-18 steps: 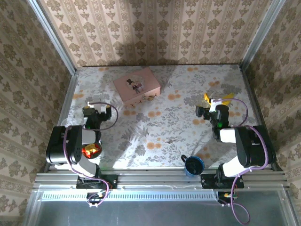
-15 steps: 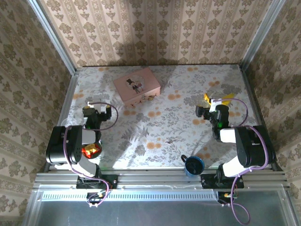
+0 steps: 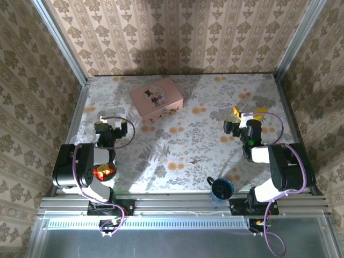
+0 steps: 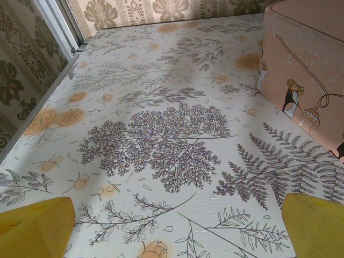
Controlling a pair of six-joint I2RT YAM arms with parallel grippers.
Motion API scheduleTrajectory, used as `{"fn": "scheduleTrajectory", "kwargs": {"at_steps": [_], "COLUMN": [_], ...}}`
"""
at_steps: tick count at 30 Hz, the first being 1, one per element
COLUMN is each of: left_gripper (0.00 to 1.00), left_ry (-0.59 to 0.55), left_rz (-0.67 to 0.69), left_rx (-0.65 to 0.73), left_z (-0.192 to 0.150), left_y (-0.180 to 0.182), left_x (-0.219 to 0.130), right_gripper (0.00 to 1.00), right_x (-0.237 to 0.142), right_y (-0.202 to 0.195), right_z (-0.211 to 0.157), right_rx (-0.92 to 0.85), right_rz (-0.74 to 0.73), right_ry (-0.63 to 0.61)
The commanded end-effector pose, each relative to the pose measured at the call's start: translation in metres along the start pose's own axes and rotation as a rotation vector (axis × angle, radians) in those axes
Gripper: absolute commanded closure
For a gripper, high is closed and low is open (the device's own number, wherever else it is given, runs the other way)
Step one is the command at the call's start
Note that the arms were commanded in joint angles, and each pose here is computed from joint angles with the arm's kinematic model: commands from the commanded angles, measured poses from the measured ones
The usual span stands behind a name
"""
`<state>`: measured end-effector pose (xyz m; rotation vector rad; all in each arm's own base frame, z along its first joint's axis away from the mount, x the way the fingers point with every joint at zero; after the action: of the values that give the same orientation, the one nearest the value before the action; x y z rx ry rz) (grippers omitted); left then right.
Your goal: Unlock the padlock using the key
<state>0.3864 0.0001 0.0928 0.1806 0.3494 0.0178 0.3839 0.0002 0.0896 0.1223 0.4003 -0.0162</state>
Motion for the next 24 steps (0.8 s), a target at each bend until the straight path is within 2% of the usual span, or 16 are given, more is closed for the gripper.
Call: {"fn": "scheduleTrajectory", "kwargs": {"at_steps": [1, 15, 24], "left_gripper": [0.00, 0.00, 0.00], "left_ry": [-0.027, -0.022, -0.040], "left_rz": [0.006, -0.004, 0.079], "left_rx": [0.018, 0.007, -0.031], "left_z": [0.009, 0.008, 0.023], "left_y": [0.001, 0.002, 0.019], "left_x": [0.001, 0.002, -0.013], "right_gripper": [0.00, 0.00, 0.00], "right_x": [0.002, 0.002, 0.001], "right_y": [0.002, 0.002, -0.002], "right_z": [0.012, 0.012, 0.022], "right_rx": [-0.020, -0.020, -0.006], "right_rz": [0.014, 0.015, -0.027], "right_ry": [-0.040, -0.041, -0.022]}}
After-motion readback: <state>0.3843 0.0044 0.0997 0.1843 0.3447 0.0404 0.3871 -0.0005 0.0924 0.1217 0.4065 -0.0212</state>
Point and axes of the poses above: each hand's point on the last joint's axis, 136 mm out from that joint toward the fingers, its own x axis out along the fingers, its own y axis along the line the jaws close on, z = x × y, the point moved 1 cm from there along -x, back along the fingers, and after that the axes turned 4 degrees about x, right-handed, at the moved point
